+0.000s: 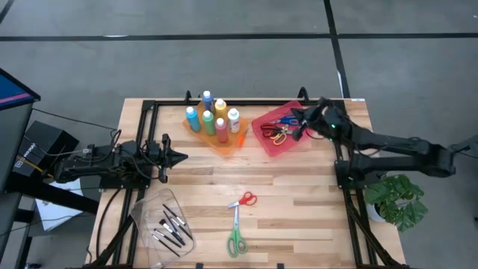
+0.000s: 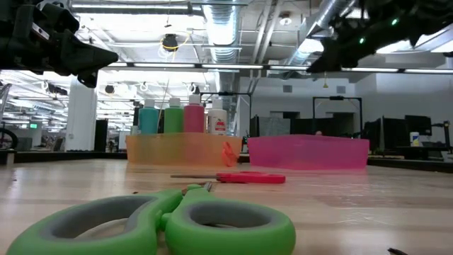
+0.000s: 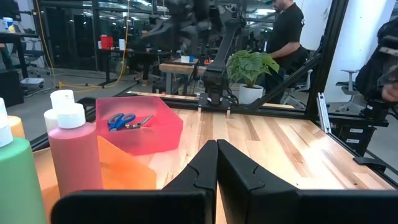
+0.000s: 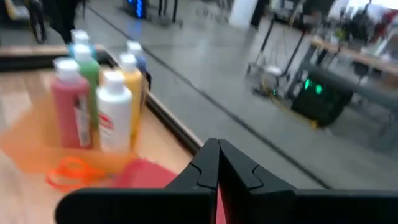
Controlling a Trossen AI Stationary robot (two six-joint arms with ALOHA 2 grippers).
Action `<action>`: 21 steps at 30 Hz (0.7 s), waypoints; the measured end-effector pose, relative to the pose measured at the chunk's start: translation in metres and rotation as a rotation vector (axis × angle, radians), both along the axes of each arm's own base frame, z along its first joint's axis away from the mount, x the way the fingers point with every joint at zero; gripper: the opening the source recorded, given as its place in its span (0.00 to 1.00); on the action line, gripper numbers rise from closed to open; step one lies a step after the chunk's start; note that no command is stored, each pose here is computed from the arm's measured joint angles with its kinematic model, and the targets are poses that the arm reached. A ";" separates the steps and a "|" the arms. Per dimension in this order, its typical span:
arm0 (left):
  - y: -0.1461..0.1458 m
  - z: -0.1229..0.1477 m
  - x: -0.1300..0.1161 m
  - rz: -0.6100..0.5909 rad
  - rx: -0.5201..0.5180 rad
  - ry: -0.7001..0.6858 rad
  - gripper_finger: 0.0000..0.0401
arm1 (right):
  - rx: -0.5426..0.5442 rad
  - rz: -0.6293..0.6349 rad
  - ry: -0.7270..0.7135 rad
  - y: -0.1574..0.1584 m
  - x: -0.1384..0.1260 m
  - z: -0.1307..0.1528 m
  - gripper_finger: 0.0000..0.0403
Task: Pick & Place Paint Supplies
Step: Put the orange scissors into the pink bin
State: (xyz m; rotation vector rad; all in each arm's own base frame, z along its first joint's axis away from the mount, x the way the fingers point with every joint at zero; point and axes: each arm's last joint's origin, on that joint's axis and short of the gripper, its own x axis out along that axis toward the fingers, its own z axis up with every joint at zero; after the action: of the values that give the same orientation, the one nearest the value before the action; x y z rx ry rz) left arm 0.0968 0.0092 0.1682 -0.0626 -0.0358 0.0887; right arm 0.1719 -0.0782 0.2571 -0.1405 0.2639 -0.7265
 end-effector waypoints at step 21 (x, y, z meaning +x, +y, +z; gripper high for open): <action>0.000 0.000 0.000 0.000 0.000 0.000 0.00 | 0.213 0.110 0.175 0.005 0.044 -0.047 0.00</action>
State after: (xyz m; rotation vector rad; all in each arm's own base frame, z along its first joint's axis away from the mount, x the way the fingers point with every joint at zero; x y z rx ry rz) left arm 0.0968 0.0092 0.1682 -0.0625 -0.0358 0.0885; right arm 0.2155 -0.0729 0.2102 -0.0160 0.4947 -0.5737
